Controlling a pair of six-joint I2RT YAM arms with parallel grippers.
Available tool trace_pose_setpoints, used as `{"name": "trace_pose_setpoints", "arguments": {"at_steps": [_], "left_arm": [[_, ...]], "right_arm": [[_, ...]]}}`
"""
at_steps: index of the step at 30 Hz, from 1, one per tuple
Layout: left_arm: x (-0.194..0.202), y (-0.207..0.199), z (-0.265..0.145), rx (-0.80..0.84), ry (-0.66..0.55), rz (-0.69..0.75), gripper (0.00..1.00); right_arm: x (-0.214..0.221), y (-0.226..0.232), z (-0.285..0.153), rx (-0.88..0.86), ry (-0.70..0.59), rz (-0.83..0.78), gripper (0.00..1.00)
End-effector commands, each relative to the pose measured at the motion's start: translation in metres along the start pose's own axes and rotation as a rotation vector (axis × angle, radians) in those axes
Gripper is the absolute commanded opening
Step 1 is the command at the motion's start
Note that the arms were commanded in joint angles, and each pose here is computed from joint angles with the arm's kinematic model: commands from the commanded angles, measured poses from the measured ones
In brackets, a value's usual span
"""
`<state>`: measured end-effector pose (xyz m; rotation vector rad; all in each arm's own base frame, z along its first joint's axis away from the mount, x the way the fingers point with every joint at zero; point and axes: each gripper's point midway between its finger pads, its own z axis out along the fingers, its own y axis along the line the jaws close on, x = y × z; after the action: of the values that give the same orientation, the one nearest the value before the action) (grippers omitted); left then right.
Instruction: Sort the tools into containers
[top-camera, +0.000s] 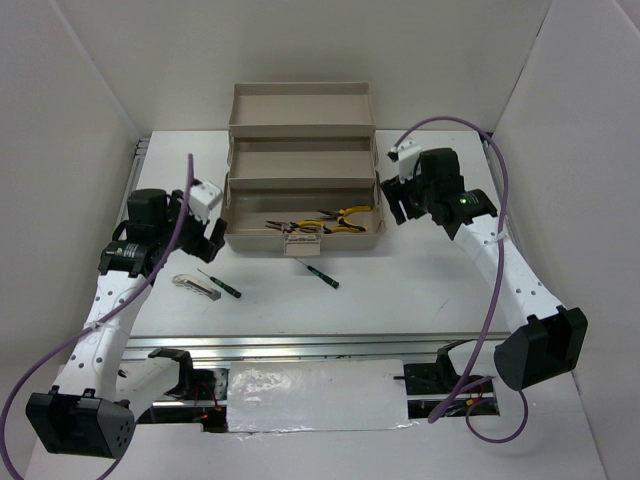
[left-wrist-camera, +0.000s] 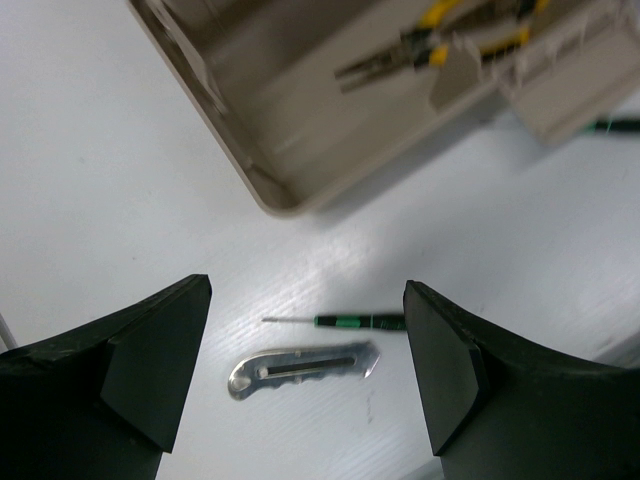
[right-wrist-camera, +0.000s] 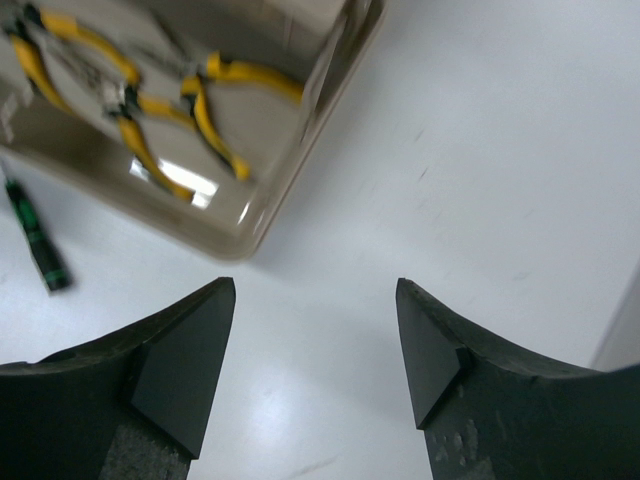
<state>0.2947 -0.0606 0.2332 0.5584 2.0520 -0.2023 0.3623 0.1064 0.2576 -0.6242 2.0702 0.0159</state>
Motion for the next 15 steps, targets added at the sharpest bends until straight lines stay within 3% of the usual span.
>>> {"name": "trace_pose_setpoints", "arguments": {"at_steps": [1,4,8,10,11,15], "left_arm": [[0.048,-0.008,0.004,0.144,0.110,0.327,0.91],[0.081,-0.005,0.004,0.230,0.180,0.442,0.91],[0.127,-0.010,-0.001,0.423,0.350,0.490,0.90],[0.138,-0.011,0.000,0.490,0.361,0.565,0.89],[0.142,-0.016,-0.003,0.529,0.360,0.594,0.88],[0.133,-0.034,0.007,0.609,0.170,0.777,0.82]], "right_arm": [[0.039,0.027,-0.014,-0.163,0.074,0.097,0.74],[0.053,0.022,-0.016,-0.156,0.075,0.123,0.75],[0.066,0.009,-0.019,-0.129,0.090,0.159,0.74],[0.072,0.007,-0.018,-0.130,0.099,0.170,0.74],[0.075,0.007,-0.017,-0.135,0.104,0.177,0.74],[0.081,0.002,-0.013,-0.141,0.130,0.226,0.72]]}}
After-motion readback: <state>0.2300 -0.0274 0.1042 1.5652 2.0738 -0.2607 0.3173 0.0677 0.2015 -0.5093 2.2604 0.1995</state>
